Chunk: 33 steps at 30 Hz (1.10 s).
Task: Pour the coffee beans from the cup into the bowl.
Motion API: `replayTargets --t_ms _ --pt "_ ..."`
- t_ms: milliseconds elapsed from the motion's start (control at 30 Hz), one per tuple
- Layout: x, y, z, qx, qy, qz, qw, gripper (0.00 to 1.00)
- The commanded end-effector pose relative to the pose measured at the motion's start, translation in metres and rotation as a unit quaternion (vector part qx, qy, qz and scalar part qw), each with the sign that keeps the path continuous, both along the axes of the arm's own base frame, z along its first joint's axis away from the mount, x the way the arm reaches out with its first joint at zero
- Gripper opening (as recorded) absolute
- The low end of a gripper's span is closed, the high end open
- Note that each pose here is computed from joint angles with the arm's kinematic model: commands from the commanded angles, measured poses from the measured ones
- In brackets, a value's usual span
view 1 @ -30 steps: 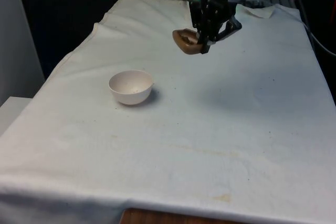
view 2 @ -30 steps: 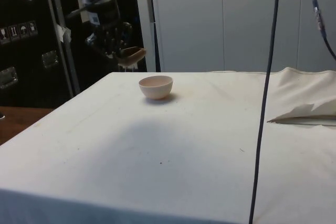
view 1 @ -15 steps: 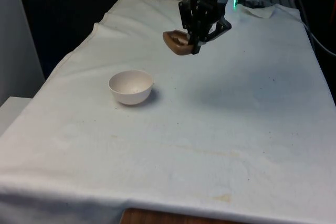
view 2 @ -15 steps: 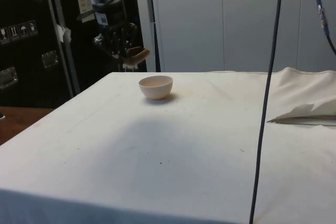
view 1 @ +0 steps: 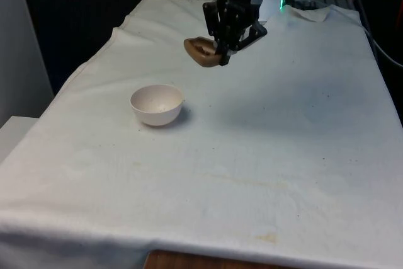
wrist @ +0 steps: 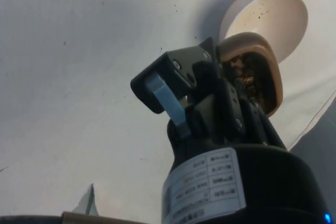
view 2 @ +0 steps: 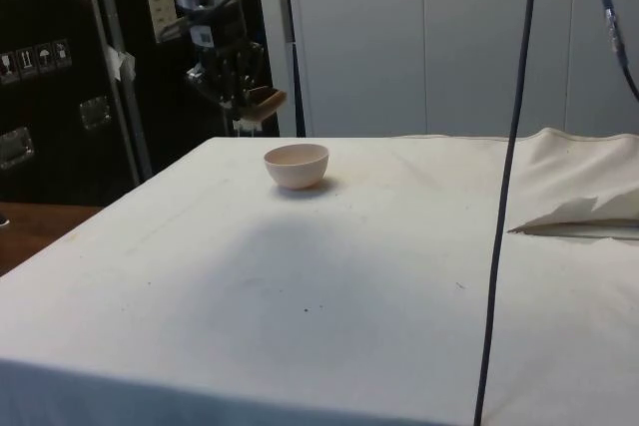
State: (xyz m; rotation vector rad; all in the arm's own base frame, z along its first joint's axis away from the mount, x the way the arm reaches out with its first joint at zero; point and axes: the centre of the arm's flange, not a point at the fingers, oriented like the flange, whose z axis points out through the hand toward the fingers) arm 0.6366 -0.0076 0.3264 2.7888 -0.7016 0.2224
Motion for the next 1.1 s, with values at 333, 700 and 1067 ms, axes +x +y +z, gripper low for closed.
replayTargets --t_ms 333,700,1067 --pt "-0.001 -0.022 0.001 0.004 -0.004 0.019 0.99980 0.00" --pt "0.002 -0.029 0.001 0.005 -0.005 0.033 0.99942 0.00" --pt "0.002 -0.039 0.002 0.024 -0.005 0.063 0.99775 0.00"
